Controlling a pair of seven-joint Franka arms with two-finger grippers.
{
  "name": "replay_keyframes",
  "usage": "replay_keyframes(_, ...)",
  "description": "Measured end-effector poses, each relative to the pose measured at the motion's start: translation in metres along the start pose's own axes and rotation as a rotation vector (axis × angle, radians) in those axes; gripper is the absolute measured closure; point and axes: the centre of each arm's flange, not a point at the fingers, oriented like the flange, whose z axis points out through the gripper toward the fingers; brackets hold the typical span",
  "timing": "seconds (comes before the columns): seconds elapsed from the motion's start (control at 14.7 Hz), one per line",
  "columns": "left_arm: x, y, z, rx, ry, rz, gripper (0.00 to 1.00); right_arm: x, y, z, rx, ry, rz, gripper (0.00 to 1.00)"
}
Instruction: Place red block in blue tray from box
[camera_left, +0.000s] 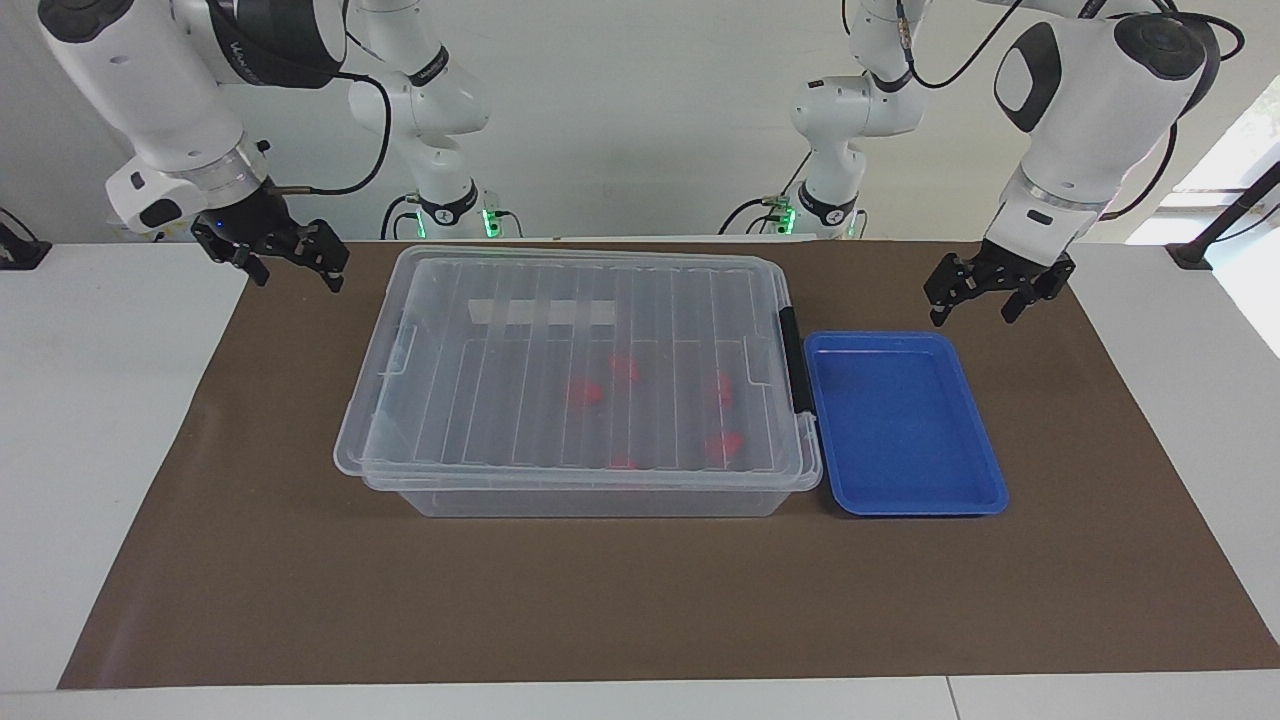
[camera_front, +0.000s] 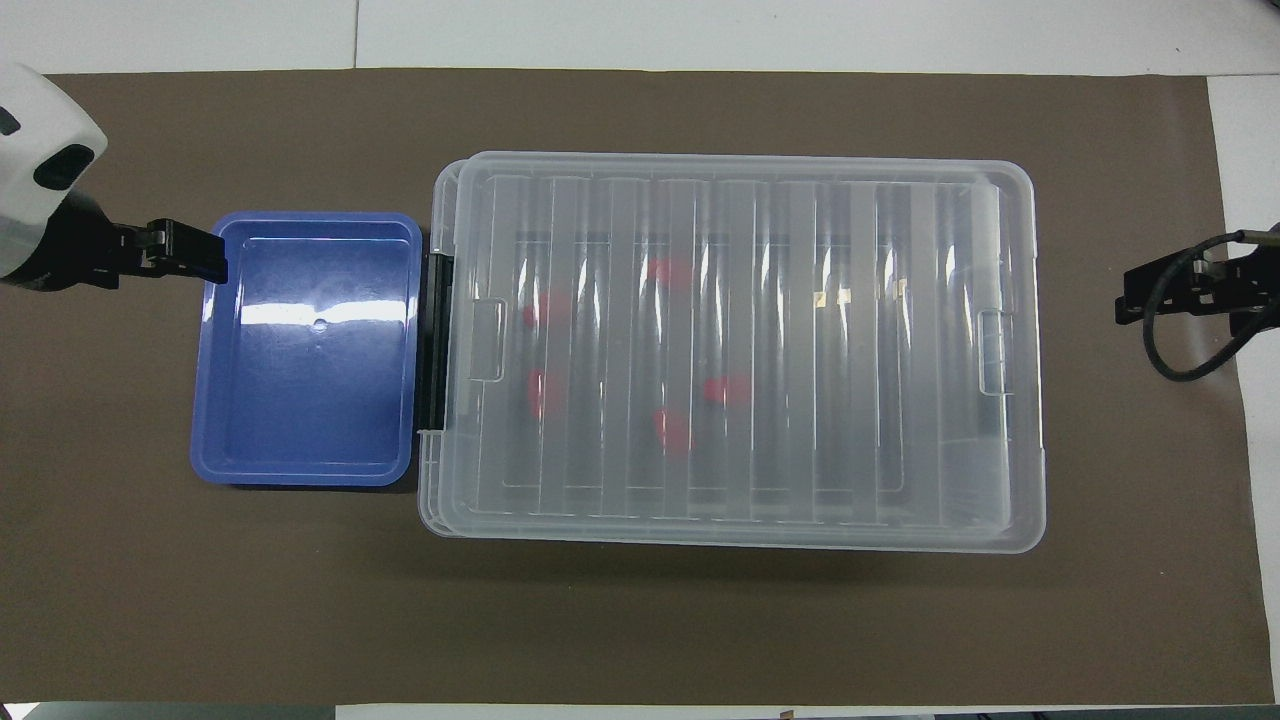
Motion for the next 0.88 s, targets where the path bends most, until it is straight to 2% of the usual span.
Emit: replay_keyframes(0.88, 0.0000, 0.0000, 0.0000, 0.000, 0.000, 0.000, 0.00, 0.0012, -0.0001, 0.0027, 0.000, -0.005, 0.000, 0.00)
